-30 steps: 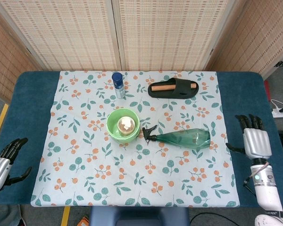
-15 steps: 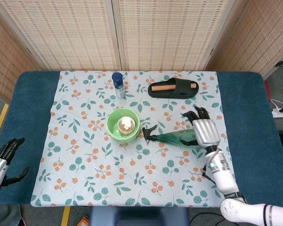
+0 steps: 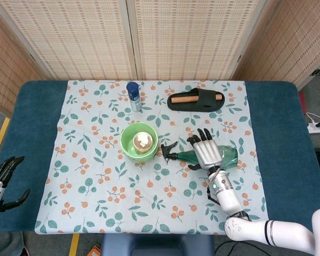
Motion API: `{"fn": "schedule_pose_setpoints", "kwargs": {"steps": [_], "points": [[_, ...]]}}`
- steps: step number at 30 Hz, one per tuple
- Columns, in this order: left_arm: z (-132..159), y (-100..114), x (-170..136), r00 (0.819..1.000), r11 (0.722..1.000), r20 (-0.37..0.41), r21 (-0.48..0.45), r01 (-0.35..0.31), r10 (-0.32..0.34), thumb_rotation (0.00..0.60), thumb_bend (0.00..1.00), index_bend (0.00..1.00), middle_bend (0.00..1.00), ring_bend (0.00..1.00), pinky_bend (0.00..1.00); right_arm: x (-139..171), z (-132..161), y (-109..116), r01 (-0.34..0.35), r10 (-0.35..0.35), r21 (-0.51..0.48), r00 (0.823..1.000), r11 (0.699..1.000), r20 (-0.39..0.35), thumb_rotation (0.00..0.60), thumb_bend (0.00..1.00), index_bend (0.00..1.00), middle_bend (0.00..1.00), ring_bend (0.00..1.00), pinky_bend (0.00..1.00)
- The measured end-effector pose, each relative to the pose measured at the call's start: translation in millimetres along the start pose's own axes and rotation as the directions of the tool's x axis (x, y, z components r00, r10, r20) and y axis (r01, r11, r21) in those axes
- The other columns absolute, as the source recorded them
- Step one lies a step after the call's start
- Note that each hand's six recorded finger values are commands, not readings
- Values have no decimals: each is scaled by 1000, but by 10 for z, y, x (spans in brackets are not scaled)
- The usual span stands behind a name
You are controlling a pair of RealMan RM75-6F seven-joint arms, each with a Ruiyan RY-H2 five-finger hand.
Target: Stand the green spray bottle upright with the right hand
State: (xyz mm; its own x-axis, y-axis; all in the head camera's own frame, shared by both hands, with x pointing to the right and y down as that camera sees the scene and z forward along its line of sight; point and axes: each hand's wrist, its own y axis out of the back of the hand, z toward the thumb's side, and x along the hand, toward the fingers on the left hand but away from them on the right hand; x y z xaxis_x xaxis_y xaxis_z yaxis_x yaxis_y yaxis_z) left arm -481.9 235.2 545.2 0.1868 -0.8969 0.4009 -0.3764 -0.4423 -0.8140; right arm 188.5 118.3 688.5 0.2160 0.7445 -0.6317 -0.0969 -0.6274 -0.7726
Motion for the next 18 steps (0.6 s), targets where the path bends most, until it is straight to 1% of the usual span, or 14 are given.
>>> {"fn": "schedule_pose_setpoints", "kwargs": {"steps": [6, 13, 18], "points": [[10, -4, -9, 1000, 1000, 5, -9, 9, -9, 600, 317, 50, 78, 0, 109, -104, 50, -199, -36, 36, 60, 999, 998, 9, 600, 33, 264, 211, 0, 0], [21, -14, -20, 1000, 1000, 13, -10, 12, -12, 600, 317, 51, 79, 0, 109, -177, 64, -271, -33, 33, 74, 999, 997, 6, 600, 33, 284, 225, 0, 0], [44, -104, -7, 999, 999, 24, 8, 48, -48, 600, 318, 51, 79, 0, 109, -293, 66, -280, -40, 40, 65, 999, 997, 10, 600, 33, 291, 227, 0, 0]]}}
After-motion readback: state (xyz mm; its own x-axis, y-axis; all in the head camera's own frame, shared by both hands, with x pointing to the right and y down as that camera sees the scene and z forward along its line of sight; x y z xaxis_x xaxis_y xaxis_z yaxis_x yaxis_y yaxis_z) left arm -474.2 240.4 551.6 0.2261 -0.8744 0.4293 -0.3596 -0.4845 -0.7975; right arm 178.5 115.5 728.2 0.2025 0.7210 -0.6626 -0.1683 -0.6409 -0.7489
